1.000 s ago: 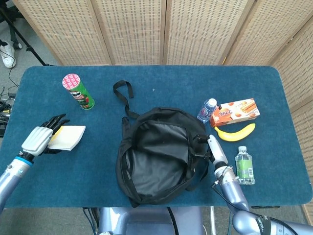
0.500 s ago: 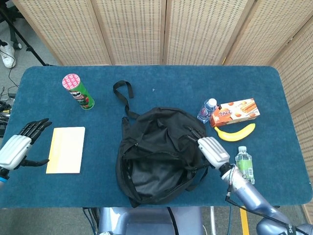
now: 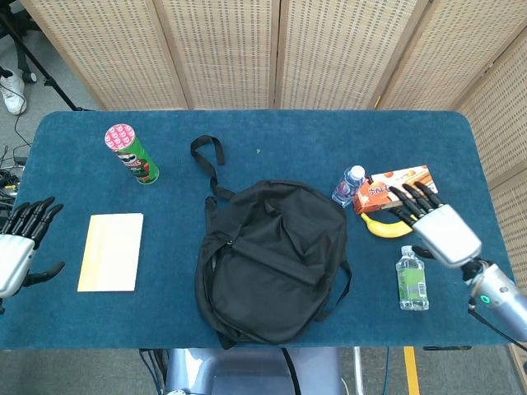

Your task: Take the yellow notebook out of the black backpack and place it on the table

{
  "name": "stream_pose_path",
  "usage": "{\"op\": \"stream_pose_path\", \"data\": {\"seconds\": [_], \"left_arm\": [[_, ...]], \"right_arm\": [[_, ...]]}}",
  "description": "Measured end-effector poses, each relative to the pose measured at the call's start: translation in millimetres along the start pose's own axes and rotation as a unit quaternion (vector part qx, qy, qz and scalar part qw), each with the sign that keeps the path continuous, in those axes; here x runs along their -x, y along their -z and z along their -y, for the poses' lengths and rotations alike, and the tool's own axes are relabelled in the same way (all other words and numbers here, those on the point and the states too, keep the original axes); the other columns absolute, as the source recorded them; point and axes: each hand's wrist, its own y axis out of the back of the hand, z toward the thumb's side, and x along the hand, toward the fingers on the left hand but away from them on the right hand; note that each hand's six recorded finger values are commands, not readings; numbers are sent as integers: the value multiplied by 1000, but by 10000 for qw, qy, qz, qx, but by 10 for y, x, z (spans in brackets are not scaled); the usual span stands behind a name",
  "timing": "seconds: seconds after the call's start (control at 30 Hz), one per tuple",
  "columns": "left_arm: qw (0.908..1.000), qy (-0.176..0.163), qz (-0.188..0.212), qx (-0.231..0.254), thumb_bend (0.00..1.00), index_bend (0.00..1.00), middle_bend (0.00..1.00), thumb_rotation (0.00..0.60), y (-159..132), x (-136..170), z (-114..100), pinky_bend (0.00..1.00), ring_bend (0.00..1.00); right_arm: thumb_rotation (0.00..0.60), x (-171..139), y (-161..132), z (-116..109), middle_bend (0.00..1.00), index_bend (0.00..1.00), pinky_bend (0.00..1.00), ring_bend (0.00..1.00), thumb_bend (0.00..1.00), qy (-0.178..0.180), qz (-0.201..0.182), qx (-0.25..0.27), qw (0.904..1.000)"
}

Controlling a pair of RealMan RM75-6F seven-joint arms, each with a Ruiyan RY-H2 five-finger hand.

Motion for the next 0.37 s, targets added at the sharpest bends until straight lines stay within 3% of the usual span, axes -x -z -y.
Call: {"op": "stream_pose_path", "data": {"seconds": [0.17, 0.27, 0.37], "left_arm": [[9997, 62, -208, 147, 212, 0, 0, 600, -23, 149, 101, 0, 0], [9993, 59, -353, 79, 212, 0, 0, 600, -19, 262, 147, 0, 0], [9987, 43, -509, -62, 214, 0, 0, 600, 5, 364, 169, 0, 0]], "right_arm": [[600, -459, 181, 45, 0, 152, 65, 0, 0, 252, 893, 152, 9956], [600, -751, 183, 215, 0, 110, 64, 0, 0, 158, 1468, 291, 9886], [600, -908, 125, 334, 0, 107, 63, 0, 0, 161, 1742, 493, 9833]]}}
